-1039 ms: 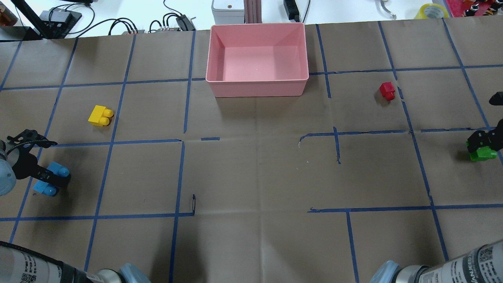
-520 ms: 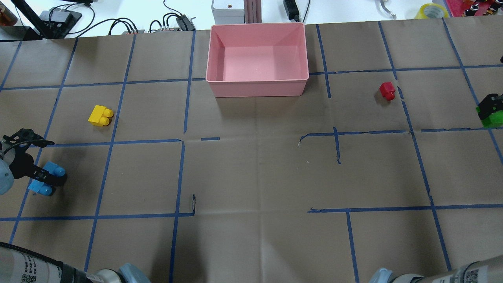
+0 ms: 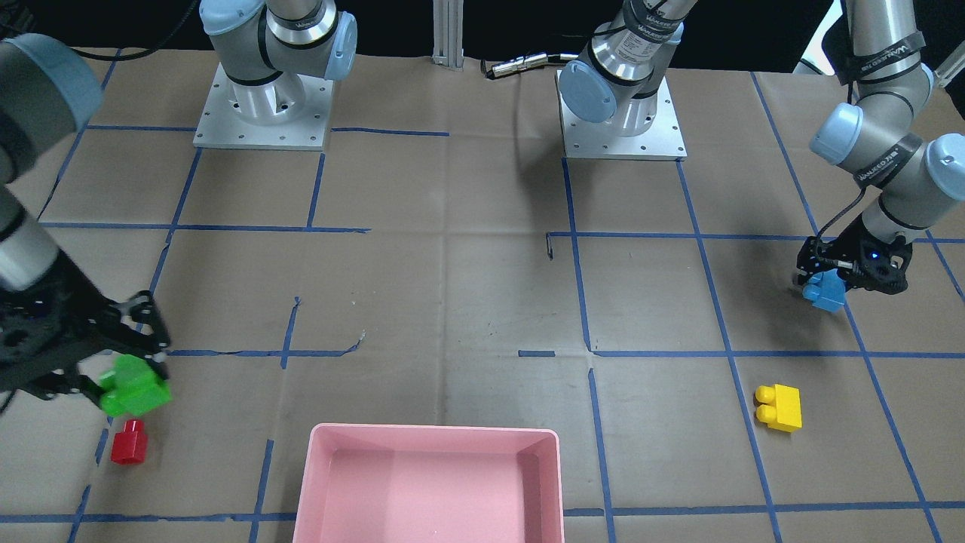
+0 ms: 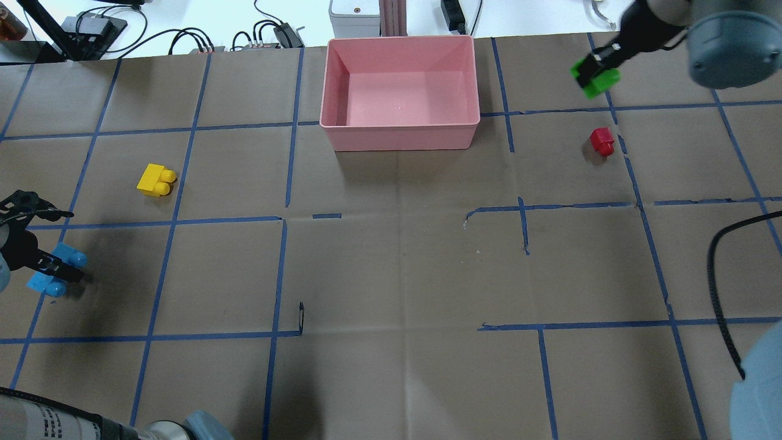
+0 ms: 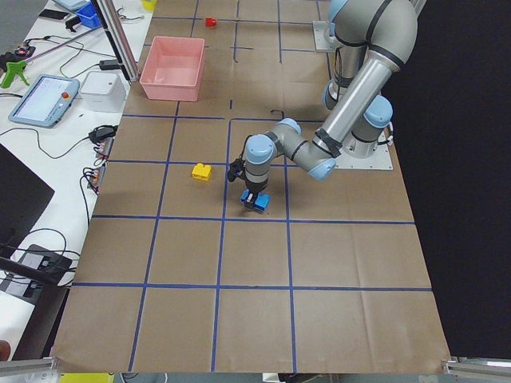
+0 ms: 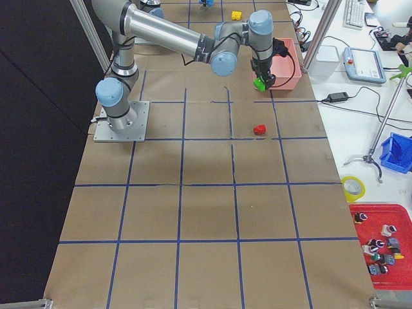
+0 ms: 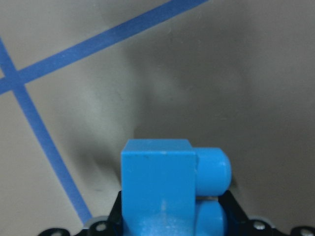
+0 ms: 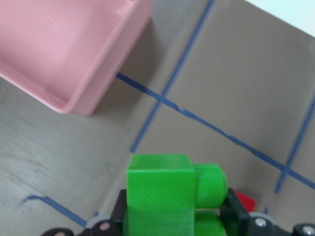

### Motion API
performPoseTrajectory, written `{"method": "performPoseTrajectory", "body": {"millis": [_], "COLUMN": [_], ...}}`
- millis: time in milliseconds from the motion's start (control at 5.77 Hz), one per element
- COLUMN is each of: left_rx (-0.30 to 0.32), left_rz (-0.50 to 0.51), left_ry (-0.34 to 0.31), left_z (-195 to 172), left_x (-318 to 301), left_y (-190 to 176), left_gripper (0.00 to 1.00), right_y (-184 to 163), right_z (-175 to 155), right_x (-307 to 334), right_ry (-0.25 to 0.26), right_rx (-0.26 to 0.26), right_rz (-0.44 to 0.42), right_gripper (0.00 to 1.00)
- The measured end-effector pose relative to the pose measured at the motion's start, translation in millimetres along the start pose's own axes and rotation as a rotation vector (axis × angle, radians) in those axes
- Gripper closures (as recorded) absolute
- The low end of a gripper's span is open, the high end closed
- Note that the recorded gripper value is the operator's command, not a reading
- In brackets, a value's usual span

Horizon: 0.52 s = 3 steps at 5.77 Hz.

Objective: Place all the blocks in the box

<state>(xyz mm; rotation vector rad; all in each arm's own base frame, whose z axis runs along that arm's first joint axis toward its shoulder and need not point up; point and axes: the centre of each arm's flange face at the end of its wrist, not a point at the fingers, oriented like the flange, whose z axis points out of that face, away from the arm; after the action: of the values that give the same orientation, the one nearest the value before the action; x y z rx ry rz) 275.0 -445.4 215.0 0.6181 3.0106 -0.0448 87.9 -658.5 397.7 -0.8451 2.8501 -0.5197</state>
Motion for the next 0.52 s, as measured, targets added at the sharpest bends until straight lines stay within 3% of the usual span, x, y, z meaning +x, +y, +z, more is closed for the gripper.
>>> {"method": "performPoseTrajectory", "body": {"millis": [173,346,520], "left_rx": [0.007,0.003,-0.002], "left_rz": [0.008,0.008,-0.001], "left_ry": [-0.021,-0.020,-0.013], "left_z": [-33,-80,-129], "left_x": [-9,-22,-31], "left_y": [-20,-49,-82], "left_gripper": [0.84,0.84,0.84], "right_y": [-61,-118,-150], "right_z": [34,75,108], "right_x": [-48,-85,-112], "right_ry": [-0.051,-0.071,-0.081], "right_rx": [0.070,0.124,0.150], "right_rz": [-0.057,-0.116,-0.127], "right_gripper": [0.94,0.66,0.01]}}
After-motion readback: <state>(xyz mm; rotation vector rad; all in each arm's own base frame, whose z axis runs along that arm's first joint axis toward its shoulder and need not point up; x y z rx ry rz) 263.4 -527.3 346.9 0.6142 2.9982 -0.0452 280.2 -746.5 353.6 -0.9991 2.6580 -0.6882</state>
